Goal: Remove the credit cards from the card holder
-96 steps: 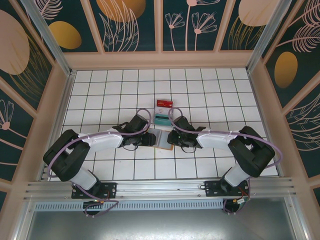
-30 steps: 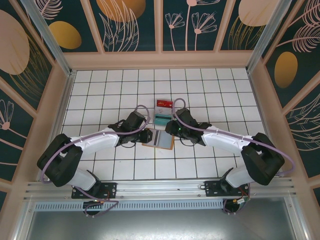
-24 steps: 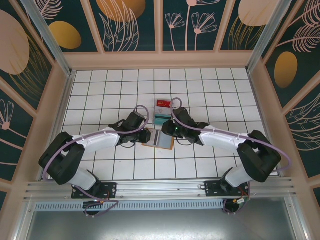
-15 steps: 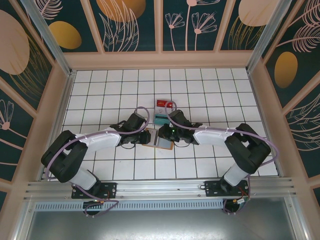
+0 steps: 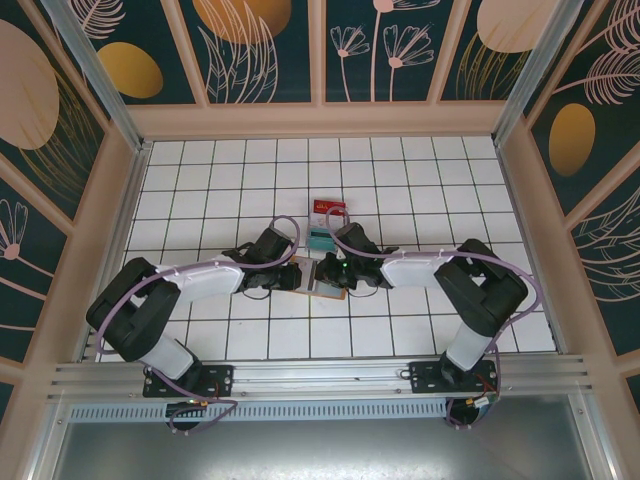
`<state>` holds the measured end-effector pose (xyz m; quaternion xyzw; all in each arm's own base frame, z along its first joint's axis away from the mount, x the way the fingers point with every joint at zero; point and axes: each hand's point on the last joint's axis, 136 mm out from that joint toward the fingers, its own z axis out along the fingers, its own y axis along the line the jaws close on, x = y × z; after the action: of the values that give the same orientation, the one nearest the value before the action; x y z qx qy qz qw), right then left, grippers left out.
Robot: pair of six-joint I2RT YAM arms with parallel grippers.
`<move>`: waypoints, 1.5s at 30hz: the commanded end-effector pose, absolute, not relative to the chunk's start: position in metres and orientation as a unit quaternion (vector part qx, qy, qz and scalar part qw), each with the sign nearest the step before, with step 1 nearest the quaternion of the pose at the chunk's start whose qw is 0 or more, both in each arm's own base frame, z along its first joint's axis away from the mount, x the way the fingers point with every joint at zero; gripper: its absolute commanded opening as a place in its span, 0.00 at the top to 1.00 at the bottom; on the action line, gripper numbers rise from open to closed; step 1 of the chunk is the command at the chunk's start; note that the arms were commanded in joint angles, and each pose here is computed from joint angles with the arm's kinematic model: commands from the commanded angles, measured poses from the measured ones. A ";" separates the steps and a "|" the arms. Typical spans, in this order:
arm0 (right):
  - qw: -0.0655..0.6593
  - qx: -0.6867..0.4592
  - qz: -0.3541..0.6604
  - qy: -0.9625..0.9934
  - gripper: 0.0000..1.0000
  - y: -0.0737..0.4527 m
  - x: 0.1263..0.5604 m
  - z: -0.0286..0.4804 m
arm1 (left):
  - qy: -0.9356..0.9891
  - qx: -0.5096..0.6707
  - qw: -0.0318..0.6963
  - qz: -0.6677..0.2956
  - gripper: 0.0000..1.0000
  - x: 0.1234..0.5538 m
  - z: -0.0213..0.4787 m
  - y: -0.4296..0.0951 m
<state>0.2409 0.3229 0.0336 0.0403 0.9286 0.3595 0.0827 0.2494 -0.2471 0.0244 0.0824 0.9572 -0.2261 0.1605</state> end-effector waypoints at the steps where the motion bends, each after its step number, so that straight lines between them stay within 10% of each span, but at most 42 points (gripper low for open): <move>1: 0.075 0.046 0.370 0.925 0.85 0.328 0.244 0.034 | 0.959 0.077 0.148 -0.231 0.84 0.246 0.017 -0.246; 36: 0.086 0.051 0.378 0.920 1.00 0.308 0.244 0.039 | 0.968 0.071 0.133 -0.201 0.95 0.245 0.005 -0.238; 45: 0.095 0.039 0.401 0.910 0.81 0.324 0.252 0.048 | 0.964 0.078 0.129 -0.217 0.94 0.243 0.007 -0.244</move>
<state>0.2463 0.3122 0.0352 0.0497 0.9206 0.3775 0.0861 0.2509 -0.2499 0.0219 0.0789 0.9565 -0.2339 0.1554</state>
